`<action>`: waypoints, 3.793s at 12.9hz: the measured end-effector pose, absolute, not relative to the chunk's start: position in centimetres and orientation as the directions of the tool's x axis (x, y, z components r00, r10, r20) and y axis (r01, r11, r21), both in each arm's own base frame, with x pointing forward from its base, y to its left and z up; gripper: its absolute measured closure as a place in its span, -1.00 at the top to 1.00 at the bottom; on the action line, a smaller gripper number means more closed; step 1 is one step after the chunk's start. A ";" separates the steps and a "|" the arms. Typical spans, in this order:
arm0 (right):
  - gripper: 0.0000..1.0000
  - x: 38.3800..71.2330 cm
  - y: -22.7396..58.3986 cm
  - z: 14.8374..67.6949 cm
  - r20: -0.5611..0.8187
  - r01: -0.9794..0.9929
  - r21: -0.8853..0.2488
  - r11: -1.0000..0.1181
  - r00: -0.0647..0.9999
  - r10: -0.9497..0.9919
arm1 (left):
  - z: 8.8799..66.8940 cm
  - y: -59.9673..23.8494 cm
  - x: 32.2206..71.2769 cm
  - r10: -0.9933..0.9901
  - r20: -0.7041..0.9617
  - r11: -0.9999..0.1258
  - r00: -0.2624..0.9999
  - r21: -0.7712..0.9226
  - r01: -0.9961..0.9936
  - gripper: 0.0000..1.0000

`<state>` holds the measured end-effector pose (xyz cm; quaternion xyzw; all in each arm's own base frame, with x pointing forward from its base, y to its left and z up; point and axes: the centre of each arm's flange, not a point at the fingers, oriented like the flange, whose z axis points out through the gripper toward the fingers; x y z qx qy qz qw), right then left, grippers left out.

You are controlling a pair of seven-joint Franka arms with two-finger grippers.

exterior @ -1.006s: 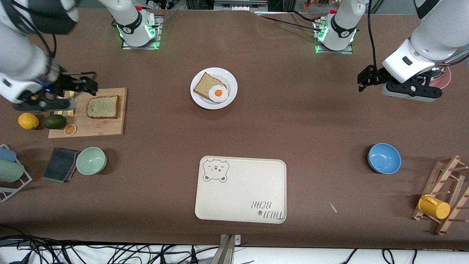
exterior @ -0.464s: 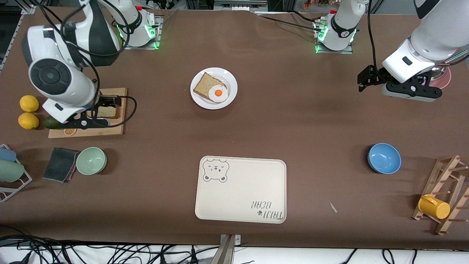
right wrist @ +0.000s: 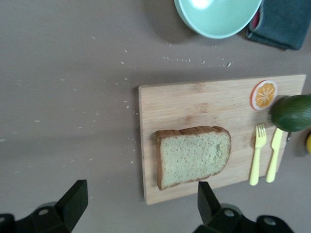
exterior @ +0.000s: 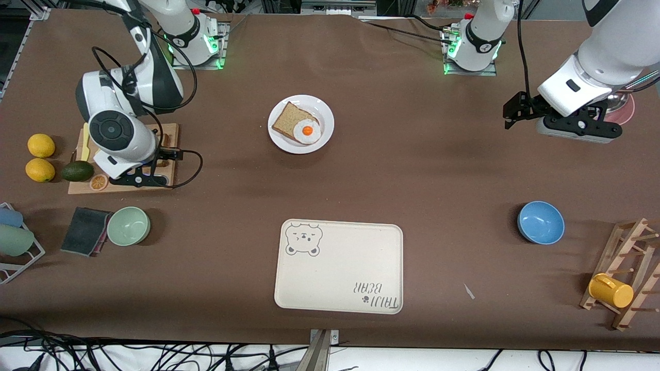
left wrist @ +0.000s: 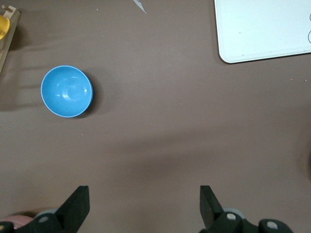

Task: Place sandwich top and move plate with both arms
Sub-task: 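Lower the right gripper and pinch the bread slice edge, then lift the bread slice and carry it over the egg plate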

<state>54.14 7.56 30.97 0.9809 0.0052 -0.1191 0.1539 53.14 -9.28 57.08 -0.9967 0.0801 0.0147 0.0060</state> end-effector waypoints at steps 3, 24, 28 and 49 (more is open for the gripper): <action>0.99 51.6 5.9 26.6 -0.276 0.076 0.321 -0.944 0.961 -0.017 | 57.1 -9.3 53.1 -0.159 -0.030 -0.987 0.987 -0.010 -0.160 1.00; -0.59 50.6 1.9 18.2 -0.359 0.037 0.343 -0.939 0.928 -0.095 | 57.1 -9.3 53.1 -0.159 -0.030 -0.987 0.987 -0.010 -0.160 1.00; -0.90 50.7 1.9 18.2 -0.358 0.035 0.343 -0.939 0.929 -0.096 | 57.1 -9.3 53.1 -0.159 -0.030 -0.987 0.987 -0.010 -0.160 1.00; -0.90 49.3 31.9 35.8 -0.438 0.211 0.321 -0.923 0.897 0.053 | 57.0 -9.1 53.2 -0.156 -0.031 -0.988 0.987 -0.009 -0.156 1.00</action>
